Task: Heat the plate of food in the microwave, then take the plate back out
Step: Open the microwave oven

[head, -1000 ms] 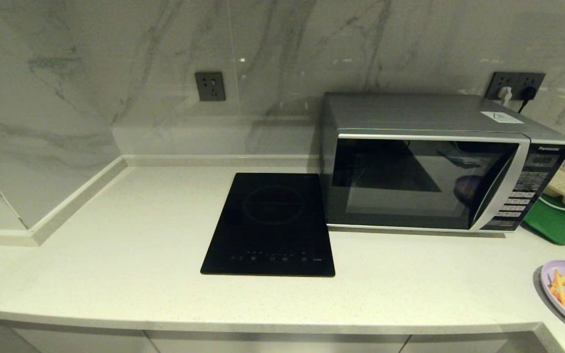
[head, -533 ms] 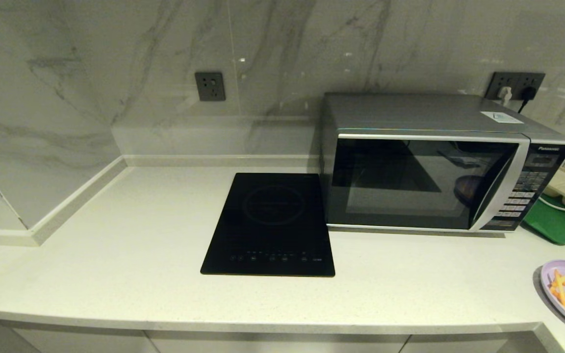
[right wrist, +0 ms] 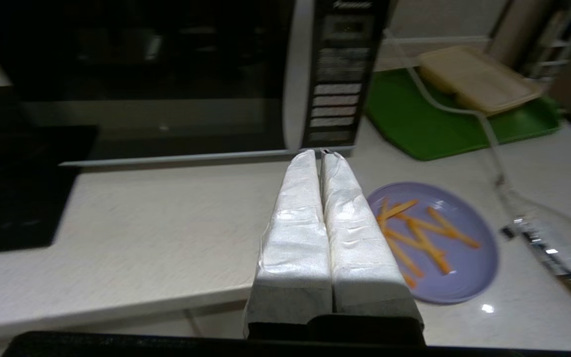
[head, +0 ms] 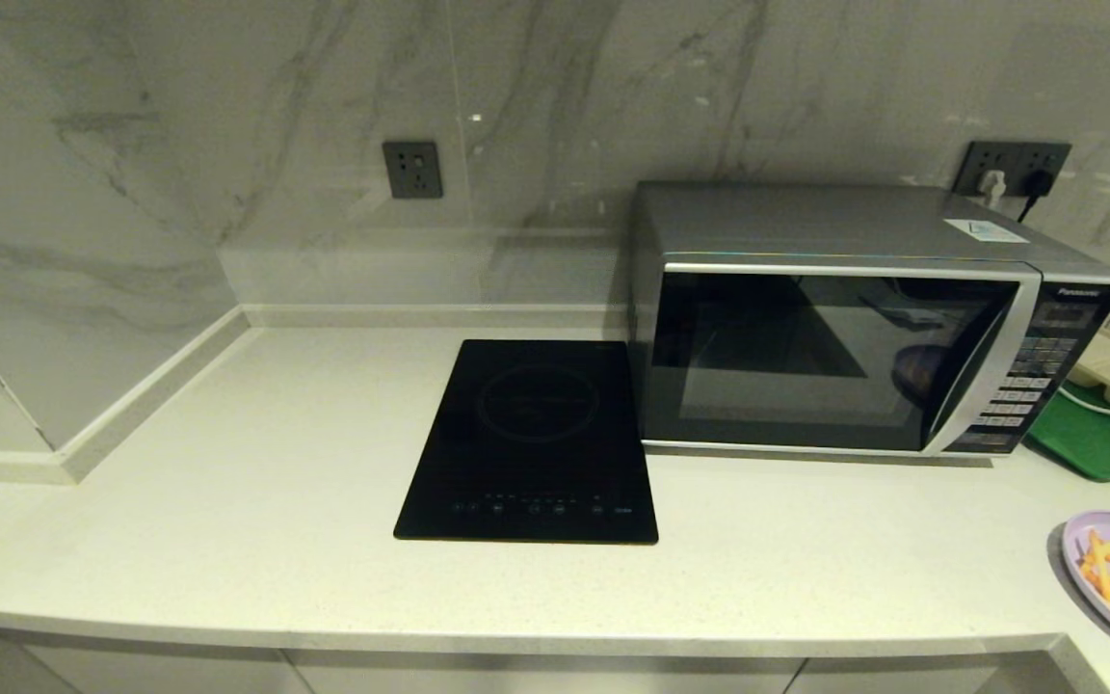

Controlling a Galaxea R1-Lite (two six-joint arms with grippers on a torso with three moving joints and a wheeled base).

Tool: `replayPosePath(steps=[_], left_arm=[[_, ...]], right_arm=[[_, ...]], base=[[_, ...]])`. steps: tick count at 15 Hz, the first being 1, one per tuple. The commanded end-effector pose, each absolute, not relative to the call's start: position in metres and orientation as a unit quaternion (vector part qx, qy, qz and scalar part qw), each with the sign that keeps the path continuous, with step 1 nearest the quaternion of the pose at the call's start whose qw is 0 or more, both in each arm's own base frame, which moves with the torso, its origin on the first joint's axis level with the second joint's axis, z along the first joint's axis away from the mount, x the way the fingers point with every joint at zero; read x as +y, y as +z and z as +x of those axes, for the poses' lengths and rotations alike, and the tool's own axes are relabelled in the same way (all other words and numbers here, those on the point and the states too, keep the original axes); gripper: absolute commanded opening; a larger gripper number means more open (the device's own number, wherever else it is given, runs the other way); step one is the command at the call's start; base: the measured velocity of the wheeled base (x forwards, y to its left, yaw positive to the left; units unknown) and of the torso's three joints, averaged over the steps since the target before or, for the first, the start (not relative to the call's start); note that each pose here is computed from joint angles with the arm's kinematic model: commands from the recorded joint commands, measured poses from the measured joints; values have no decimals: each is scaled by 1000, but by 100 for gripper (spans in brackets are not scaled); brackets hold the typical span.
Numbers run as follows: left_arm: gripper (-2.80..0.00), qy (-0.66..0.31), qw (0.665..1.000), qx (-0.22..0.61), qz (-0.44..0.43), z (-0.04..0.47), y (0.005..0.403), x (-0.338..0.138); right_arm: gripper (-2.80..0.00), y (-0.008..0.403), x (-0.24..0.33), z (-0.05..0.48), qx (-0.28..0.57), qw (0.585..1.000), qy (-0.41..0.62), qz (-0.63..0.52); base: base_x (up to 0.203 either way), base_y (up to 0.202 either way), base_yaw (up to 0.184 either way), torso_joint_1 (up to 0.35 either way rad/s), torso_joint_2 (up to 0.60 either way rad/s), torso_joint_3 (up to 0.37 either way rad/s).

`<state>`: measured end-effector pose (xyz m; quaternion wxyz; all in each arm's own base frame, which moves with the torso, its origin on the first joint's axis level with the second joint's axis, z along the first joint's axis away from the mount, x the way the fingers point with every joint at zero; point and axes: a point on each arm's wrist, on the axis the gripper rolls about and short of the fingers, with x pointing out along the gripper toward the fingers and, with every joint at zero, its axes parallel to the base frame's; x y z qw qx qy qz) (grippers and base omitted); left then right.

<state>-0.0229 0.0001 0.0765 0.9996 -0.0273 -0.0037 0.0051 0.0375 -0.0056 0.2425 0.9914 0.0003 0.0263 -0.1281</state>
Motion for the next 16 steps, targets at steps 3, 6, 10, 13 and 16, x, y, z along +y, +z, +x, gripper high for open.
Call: replayPosePath(steps=[3, 6, 10, 13, 16], left_arm=[[-280, 5, 1000, -4, -28, -23, 77, 0], [-280, 5, 1000, -4, -28, -23, 77, 0], [-280, 5, 1000, -4, -28, -23, 77, 0], [-280, 5, 1000, -4, -28, -23, 77, 0], [-280, 5, 1000, -4, -28, -23, 77, 0]], right_arm=[[0, 266, -1, 137, 125, 971, -190, -71], [0, 258, 16, 186, 174, 950, -234, -116], [0, 229, 47, 247, 196, 925, -294, -139], [0, 206, 60, 281, 184, 908, -346, -145], [0, 192, 62, 299, 190, 895, -373, -154]], base=[[0, 0, 0, 0, 0, 0], [0, 0, 0, 0, 0, 0], [0, 0, 0, 0, 0, 0], [0, 0, 0, 0, 0, 0], [0, 0, 0, 0, 0, 0]])
